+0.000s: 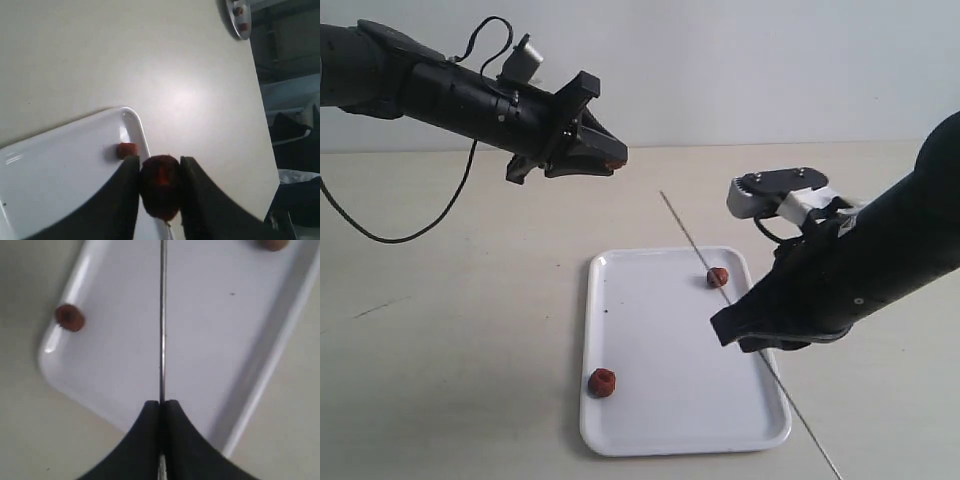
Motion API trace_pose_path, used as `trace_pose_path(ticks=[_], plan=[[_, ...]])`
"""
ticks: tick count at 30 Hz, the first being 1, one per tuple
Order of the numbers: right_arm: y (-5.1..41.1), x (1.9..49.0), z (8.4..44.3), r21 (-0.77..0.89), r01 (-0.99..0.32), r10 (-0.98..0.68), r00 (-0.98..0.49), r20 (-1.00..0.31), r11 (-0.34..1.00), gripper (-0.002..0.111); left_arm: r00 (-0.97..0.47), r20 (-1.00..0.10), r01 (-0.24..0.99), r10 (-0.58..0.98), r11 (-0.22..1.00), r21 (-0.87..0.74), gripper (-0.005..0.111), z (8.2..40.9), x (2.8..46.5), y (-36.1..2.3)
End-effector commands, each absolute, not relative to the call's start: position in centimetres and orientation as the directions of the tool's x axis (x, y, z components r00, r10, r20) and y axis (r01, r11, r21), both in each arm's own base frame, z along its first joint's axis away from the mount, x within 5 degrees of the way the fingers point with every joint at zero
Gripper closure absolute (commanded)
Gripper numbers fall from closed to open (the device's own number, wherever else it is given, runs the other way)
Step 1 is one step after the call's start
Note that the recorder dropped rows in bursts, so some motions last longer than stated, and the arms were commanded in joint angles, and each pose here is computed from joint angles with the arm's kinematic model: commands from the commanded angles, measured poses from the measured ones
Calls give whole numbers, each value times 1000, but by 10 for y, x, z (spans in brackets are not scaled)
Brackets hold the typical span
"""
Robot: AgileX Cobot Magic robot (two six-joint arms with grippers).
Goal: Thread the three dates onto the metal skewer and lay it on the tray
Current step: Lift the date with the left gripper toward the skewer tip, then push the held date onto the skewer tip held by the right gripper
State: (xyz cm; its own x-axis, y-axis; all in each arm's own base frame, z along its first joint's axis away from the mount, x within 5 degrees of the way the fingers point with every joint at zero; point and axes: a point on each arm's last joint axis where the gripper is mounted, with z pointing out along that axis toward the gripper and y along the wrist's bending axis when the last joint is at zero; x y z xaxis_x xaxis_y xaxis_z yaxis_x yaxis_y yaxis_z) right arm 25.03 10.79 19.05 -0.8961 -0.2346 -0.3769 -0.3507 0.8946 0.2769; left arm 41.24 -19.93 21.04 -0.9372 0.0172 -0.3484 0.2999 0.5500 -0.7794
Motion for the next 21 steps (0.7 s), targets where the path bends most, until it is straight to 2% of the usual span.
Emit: trace_pose_path(ticks=[1, 5, 11, 21], plan=[[119, 247, 188, 378, -446, -298, -872, -388, 811, 108, -925, -378, 338, 34, 529, -778, 79, 217, 411, -199], [122, 248, 190, 407, -452, -286, -868, -405, 794, 108, -926, -375, 340, 43, 523, -781, 79, 217, 410, -199], [118, 258, 191, 360, -402, -208, -858, -470, 842, 108, -926, -374, 344, 50, 517, -784, 79, 218, 409, -200], [118, 260, 191, 356, -389, -190, -856, -481, 849, 108, -928, -371, 340, 42, 504, -794, 79, 219, 408, -202]])
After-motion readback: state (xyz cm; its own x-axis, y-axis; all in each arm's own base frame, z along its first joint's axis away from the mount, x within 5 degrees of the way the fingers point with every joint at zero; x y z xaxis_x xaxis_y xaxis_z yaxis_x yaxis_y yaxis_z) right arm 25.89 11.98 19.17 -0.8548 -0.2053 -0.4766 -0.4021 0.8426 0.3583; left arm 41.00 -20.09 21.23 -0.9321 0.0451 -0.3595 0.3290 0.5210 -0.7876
